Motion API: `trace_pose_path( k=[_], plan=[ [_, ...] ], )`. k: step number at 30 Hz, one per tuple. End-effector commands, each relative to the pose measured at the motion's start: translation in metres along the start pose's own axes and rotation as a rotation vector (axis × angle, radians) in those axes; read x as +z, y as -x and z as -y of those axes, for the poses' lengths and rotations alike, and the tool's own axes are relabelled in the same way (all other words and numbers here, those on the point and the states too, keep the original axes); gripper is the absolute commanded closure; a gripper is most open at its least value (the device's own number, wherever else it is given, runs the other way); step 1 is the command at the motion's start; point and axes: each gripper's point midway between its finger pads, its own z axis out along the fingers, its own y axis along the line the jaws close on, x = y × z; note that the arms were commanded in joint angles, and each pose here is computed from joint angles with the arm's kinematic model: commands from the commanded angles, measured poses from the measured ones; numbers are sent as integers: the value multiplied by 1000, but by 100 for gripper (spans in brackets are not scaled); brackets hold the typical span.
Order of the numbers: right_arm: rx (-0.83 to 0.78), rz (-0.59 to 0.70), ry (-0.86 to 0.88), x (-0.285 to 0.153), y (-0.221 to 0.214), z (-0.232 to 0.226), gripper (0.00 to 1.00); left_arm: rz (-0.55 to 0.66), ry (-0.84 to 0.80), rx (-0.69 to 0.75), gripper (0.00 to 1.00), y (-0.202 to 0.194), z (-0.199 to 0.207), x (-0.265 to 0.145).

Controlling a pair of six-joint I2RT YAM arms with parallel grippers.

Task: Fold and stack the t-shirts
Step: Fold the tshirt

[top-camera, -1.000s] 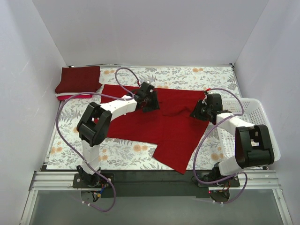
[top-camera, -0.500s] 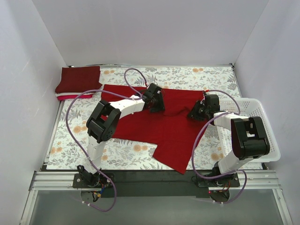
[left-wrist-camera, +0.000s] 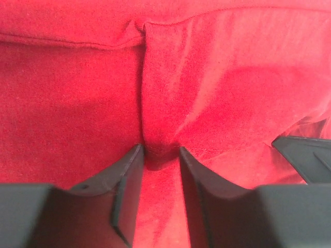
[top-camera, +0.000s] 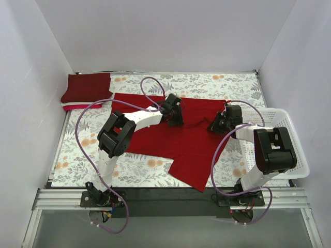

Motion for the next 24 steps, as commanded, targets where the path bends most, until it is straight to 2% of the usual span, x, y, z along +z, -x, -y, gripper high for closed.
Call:
trace_pose_path(
  k=[1,3,6,9,11,24],
  plan=[
    [-28,51,18,-8,12,-6,97,20,-13,0,70,7,9,-2],
    [-36,59,24,-10,14,-9,99,21,-9,1,71,6,9,-2],
    [-44,58,25,-14,15,-10,99,20,-13,3,80,6,10,-1],
    [-56,57,30,-19,17,-13,99,27,-18,2,94,9,13,-4],
    [-76,42,26,-22,17,-14,99,34,-14,-2,99,11,13,-7],
    [-156,-84,0,-42,7,-10,99,52,39,13,100,26,14,-25]
  ],
)
